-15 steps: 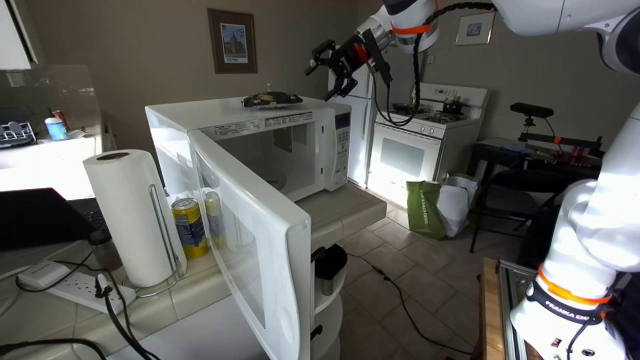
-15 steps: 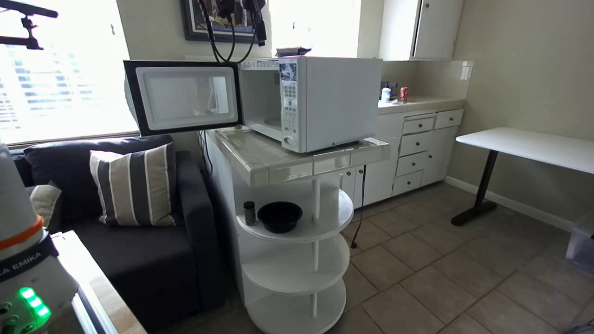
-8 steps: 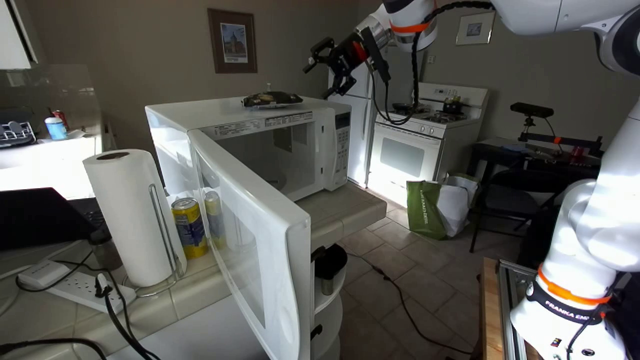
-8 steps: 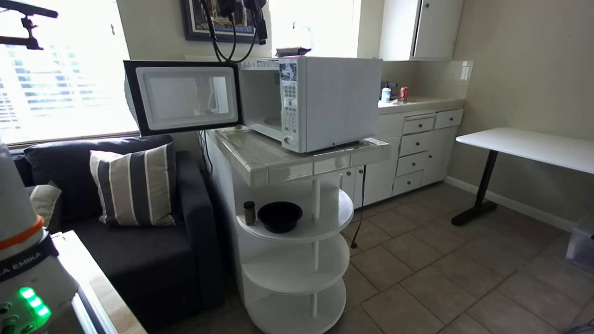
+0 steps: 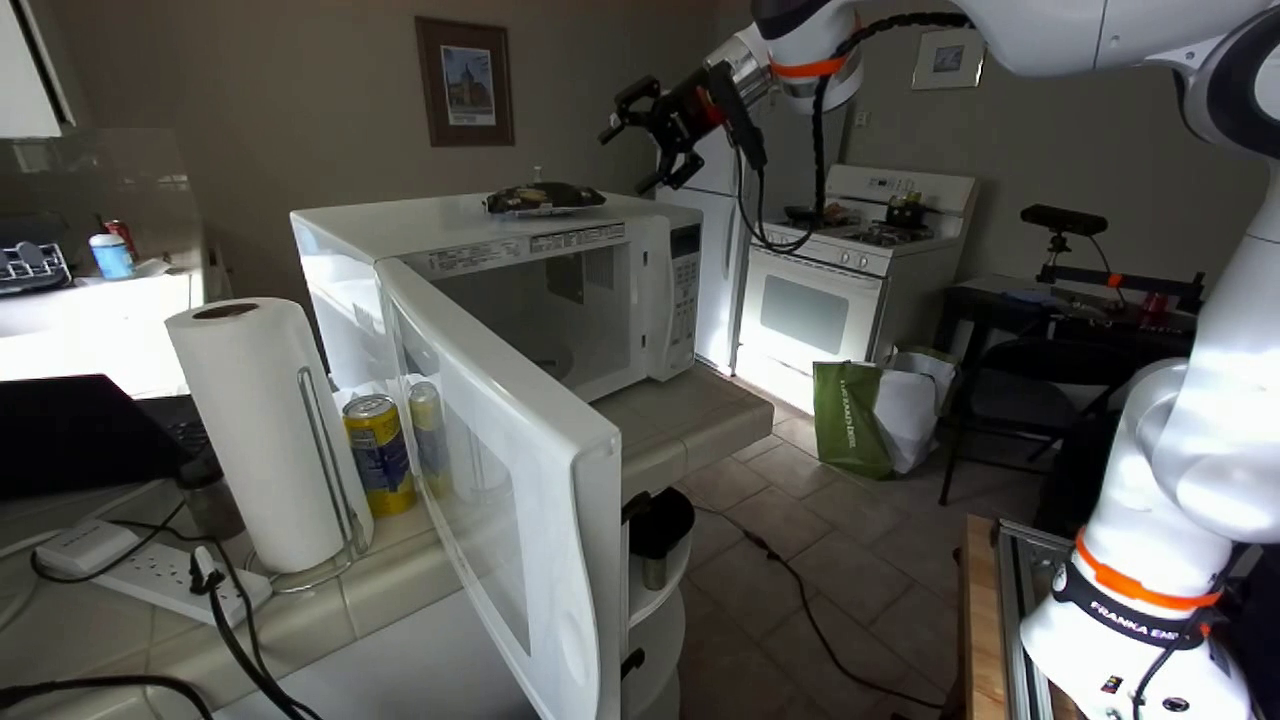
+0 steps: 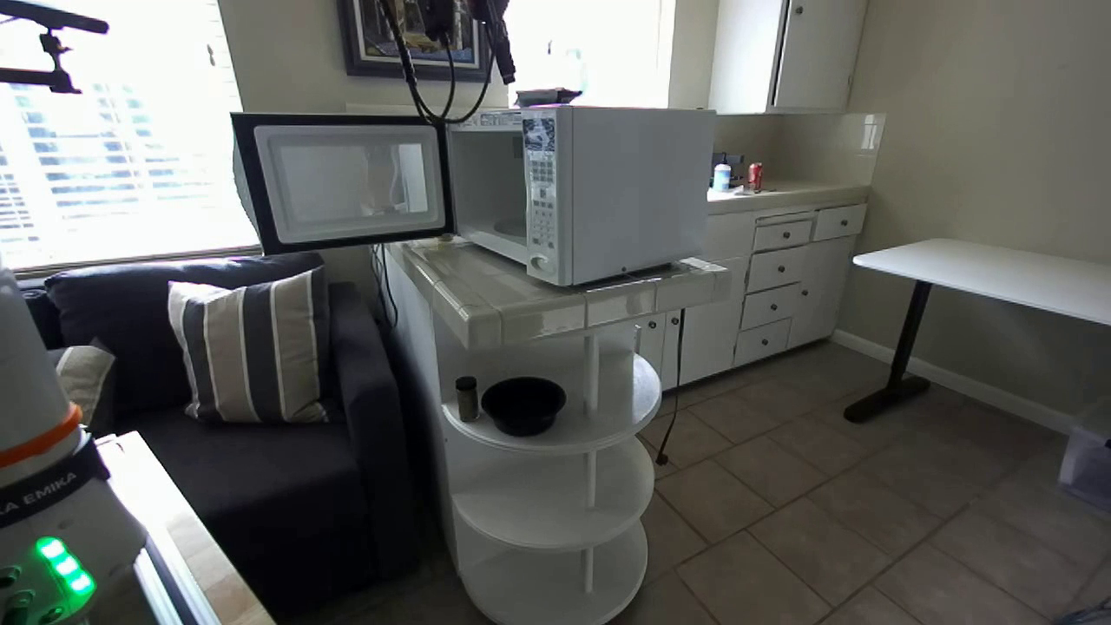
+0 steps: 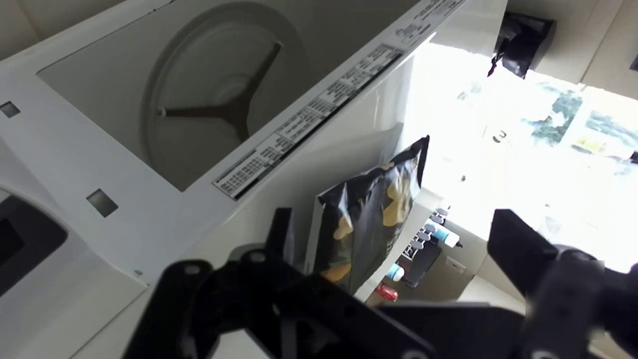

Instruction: Put the black packet in the microwave.

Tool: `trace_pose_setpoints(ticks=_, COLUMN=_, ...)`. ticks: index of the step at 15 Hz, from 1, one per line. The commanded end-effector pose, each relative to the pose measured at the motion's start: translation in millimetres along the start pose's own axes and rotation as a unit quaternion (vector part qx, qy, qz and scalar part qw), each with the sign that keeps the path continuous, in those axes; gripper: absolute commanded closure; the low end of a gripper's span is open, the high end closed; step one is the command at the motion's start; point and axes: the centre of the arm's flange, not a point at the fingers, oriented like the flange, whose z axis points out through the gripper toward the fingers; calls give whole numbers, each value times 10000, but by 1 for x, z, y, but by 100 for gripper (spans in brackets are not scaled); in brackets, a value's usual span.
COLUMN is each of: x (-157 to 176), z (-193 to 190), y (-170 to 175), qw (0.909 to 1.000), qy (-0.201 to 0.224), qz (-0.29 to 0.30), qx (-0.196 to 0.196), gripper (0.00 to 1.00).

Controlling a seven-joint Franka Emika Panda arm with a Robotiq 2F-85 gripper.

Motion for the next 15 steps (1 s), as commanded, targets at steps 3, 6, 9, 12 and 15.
trace_pose_setpoints(ticks=3, x=20, z=28, y=11, qw=9992, qy=267, qz=278, qx=-37, gripper=0)
trace_pose_setpoints(ticks=6, x=23, z=39, y=14, qw=9990, qy=234, qz=381, qx=-56, gripper=27)
trace_pose_setpoints(ticks=9, x=22, z=48, y=11, qw=9989, qy=188, qz=420, qx=-54, gripper=47)
trace_pose_setpoints(ticks=12, x=20, z=54, y=7, qw=9990, qy=155, qz=422, qx=-47, gripper=70)
trace_pose_setpoints(ticks=15, x=18, z=56, y=5, qw=9984, qy=127, qz=546, qx=-86, gripper=94)
